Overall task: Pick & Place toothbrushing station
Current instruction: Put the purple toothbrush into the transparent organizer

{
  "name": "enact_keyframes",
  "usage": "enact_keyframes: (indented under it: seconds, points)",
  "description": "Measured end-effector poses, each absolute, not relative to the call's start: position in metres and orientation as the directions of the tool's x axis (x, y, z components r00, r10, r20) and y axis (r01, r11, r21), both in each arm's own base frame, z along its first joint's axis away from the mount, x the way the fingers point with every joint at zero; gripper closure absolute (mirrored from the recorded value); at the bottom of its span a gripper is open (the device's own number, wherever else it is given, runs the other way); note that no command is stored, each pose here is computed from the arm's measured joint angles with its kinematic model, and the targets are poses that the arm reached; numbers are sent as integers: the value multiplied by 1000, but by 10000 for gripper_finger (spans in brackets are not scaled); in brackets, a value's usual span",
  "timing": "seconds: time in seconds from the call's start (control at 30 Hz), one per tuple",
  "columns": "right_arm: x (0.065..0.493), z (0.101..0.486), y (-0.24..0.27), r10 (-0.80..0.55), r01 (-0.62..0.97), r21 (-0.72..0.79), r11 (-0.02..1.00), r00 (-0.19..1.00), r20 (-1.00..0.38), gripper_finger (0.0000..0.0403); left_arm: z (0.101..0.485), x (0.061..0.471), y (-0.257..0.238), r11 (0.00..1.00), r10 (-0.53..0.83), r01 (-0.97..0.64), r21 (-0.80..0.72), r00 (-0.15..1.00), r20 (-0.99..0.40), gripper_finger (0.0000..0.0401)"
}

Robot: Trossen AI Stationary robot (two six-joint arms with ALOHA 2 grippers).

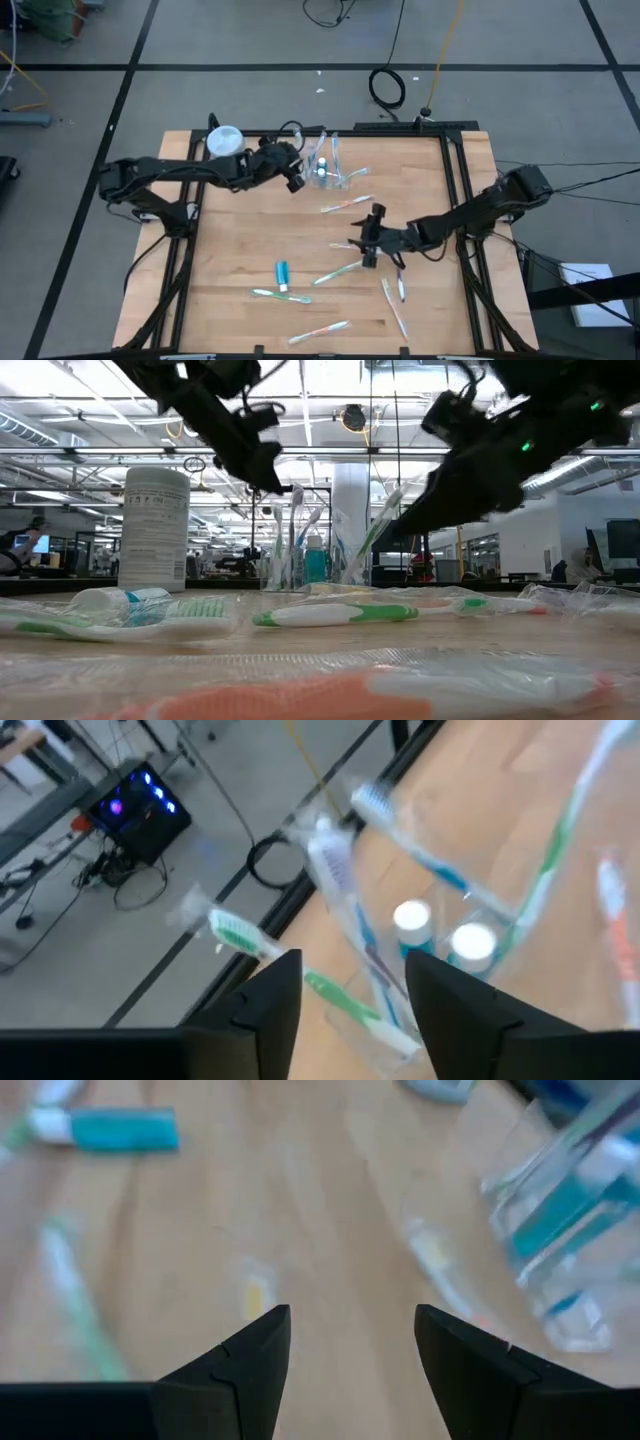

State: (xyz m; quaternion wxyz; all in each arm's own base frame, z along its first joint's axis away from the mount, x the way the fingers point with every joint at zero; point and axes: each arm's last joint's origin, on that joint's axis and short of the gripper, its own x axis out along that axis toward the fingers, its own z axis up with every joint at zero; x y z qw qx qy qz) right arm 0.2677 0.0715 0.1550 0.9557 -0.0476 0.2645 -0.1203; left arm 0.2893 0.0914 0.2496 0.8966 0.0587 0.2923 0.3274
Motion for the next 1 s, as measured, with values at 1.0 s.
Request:
enact_keyframes:
  seconds: [1.0]
  points:
    - [161, 125, 83, 14, 628, 374, 683, 501, -865, 194, 293, 264, 60, 878, 477, -406, 253, 778, -409, 249]
